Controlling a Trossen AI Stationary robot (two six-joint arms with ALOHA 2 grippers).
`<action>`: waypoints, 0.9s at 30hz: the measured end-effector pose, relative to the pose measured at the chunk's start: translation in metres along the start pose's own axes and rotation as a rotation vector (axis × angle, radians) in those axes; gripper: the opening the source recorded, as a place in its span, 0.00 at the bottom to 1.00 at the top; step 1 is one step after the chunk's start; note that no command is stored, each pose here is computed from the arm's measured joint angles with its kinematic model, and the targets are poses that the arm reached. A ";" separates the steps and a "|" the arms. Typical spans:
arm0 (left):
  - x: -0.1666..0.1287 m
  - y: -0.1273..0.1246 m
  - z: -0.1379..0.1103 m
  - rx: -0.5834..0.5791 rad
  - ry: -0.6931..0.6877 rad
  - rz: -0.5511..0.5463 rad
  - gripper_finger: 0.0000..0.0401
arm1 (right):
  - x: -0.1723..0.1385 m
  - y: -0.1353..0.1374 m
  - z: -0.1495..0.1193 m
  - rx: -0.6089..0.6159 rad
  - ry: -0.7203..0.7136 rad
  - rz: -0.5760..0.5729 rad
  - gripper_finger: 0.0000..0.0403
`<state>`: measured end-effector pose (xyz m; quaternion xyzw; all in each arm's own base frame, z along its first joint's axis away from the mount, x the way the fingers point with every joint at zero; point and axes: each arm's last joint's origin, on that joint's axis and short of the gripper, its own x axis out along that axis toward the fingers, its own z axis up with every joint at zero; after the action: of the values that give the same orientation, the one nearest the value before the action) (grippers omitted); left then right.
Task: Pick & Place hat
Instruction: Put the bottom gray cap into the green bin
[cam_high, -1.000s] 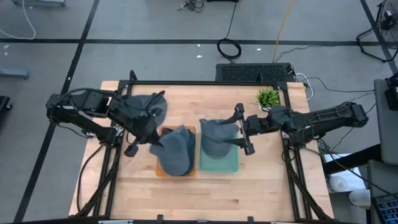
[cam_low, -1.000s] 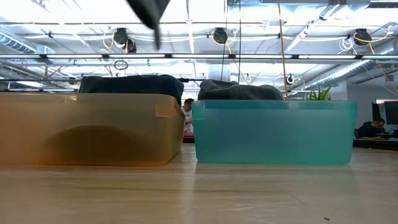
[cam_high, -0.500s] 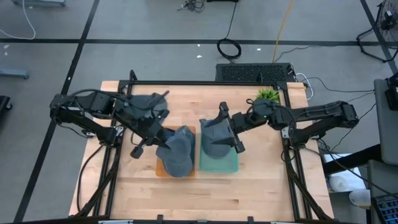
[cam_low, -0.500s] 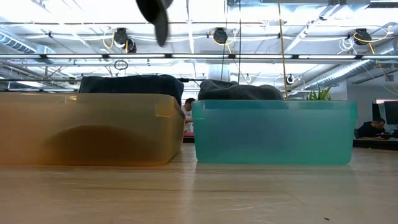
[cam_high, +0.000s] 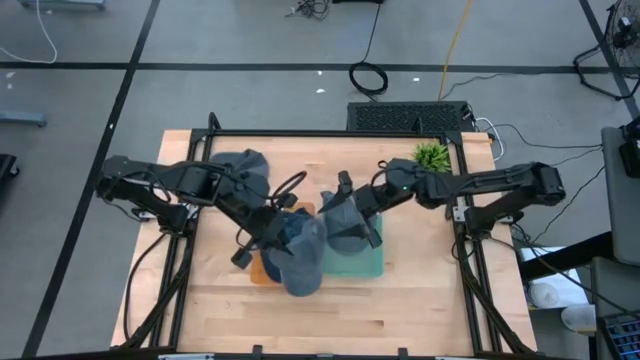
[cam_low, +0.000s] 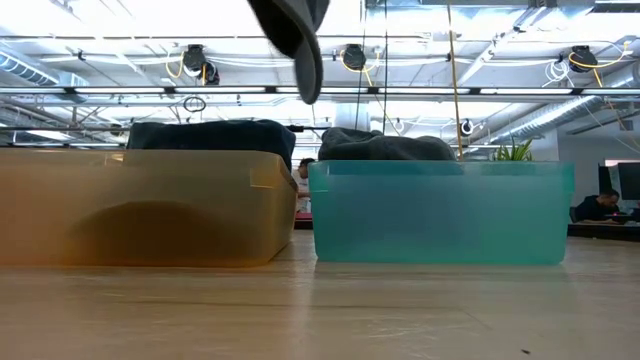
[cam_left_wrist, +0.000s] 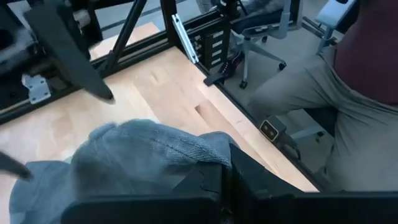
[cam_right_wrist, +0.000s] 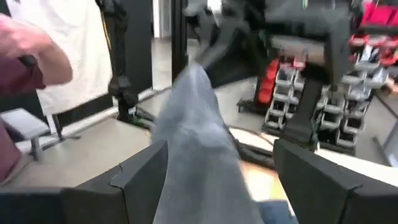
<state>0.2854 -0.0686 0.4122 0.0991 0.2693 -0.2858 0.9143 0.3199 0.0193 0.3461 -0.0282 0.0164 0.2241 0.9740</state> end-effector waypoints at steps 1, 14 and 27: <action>0.001 0.000 0.000 0.006 -0.001 0.000 0.01 | 0.002 -0.001 -0.003 0.004 0.010 0.005 0.69; 0.000 0.001 0.001 0.002 -0.018 -0.015 0.01 | 0.031 0.002 -0.027 0.001 -0.003 0.156 0.68; -0.001 0.007 -0.002 -0.060 0.024 0.085 0.01 | 0.029 0.017 -0.018 0.045 -0.023 0.244 0.57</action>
<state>0.2877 -0.0618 0.4109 0.0863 0.2843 -0.2372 0.9249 0.3379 0.0465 0.3264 -0.0017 0.0133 0.3410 0.9400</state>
